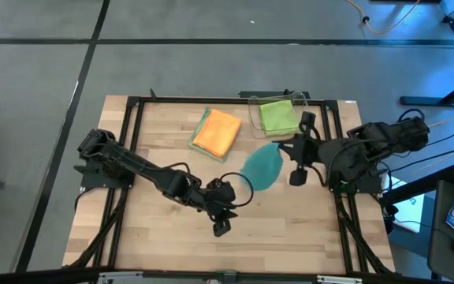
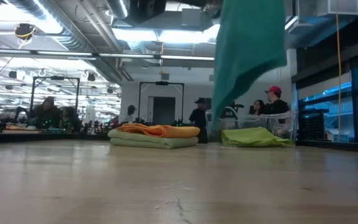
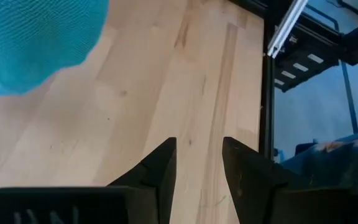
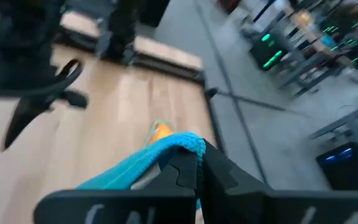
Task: Fold microfiber towels
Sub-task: Fold the blue microfiber towel
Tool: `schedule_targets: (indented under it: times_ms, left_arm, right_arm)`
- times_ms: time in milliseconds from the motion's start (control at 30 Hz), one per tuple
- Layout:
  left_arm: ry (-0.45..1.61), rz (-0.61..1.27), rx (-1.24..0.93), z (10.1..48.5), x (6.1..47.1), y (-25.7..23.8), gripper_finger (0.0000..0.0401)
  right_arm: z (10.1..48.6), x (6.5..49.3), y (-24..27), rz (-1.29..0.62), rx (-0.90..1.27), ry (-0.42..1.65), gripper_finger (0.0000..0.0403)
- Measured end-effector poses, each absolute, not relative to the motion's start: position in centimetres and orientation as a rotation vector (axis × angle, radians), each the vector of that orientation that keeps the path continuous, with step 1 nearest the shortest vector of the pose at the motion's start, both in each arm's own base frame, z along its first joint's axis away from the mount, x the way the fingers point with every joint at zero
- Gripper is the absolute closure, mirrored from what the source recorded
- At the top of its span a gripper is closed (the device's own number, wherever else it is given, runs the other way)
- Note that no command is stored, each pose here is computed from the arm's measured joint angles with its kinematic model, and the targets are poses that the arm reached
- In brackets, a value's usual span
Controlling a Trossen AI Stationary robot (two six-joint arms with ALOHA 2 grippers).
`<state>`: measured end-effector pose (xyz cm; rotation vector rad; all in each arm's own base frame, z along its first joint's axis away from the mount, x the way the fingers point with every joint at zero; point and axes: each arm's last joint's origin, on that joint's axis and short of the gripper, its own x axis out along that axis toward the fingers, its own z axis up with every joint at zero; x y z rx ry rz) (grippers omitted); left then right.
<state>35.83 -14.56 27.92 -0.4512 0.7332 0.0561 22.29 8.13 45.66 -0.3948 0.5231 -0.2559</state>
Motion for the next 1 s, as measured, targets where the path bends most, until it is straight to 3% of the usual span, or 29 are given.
schedule_targets:
  times_ms: [233,400,567,800,1000]
  left_arm:
    - [0.740,0.018,-0.437,27.9,35.3,-15.9,0.0279]
    - [0.743,0.011,-0.419,27.9,35.2,-16.0,0.0279]
    - [0.739,0.003,-0.384,27.9,35.2,-16.0,0.0279]
    - [0.731,0.020,-0.377,27.9,35.2,-15.9,0.0279]
    - [0.730,0.020,-0.378,27.9,35.2,-15.9,0.0279]
  right_arm:
    - [45.9,19.7,9.8,-0.124,-0.297,0.691,0.0403]
    - [48.0,17.9,11.0,-0.010,-0.277,0.617,0.0403]
    - [48.4,18.6,10.4,-0.084,-0.254,0.568,0.0403]
    - [39.1,26.0,10.2,-0.106,-0.316,0.842,0.0403]
    - [32.4,32.5,9.8,0.031,-0.410,0.748,0.0403]
